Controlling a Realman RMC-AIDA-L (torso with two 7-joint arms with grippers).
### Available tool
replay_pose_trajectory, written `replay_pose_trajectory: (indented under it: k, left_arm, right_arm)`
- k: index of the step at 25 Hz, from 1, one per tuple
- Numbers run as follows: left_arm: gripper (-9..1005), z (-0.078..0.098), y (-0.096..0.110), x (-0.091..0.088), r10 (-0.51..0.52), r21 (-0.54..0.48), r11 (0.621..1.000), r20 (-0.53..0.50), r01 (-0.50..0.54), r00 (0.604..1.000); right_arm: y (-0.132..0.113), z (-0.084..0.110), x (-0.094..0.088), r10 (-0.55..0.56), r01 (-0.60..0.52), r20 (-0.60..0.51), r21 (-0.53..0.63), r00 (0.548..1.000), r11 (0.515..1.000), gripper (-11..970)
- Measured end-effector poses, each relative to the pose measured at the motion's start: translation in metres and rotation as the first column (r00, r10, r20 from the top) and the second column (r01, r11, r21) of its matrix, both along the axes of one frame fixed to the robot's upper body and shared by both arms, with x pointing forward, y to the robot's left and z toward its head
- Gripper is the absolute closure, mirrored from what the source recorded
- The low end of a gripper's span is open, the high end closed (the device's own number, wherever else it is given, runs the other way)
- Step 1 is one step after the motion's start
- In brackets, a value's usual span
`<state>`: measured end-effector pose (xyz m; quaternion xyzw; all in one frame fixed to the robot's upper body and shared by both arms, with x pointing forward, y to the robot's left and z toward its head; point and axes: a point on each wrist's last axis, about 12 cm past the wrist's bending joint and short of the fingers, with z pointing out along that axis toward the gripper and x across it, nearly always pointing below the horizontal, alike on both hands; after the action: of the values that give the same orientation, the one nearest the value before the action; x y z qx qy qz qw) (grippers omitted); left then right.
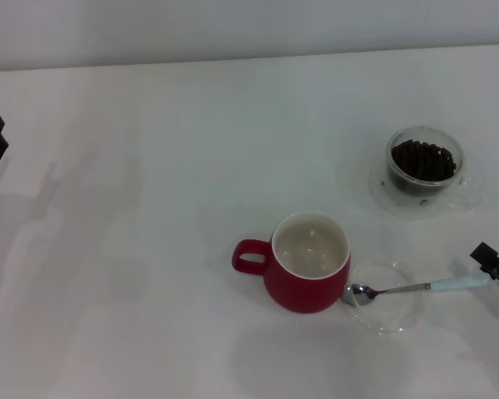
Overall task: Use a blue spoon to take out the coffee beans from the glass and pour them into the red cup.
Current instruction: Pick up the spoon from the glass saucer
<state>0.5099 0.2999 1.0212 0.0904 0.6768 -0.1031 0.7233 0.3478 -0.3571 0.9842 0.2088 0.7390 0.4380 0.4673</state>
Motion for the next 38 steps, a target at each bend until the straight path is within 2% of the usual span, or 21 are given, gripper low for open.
replay_pose_trajectory:
  k: [28,36,38]
  left_arm:
    - [266,-0.001,-0.004,0.004,-0.002,-0.002,1.0,-0.016,0.002,1.0]
    - [267,-0.002,-0.003,0.004,0.002,0.003,1.0,-0.026,-0.002,1.0]
    - [267,-0.002,-0.002,0.004,0.003,0.005,1.0,-0.027,-0.003,1.0]
  right_arm:
    - [0.008,-0.003,-0.001,0.052,-0.052,-0.027,0.012,0.998,0.999,179]
    - [0.011,-0.004,-0.001,0.064,-0.063,-0.033,0.021,0.997,0.998,286]
    - [0.011,-0.004,-0.001,0.064,-0.064,-0.033,0.021,0.997,0.998,288]
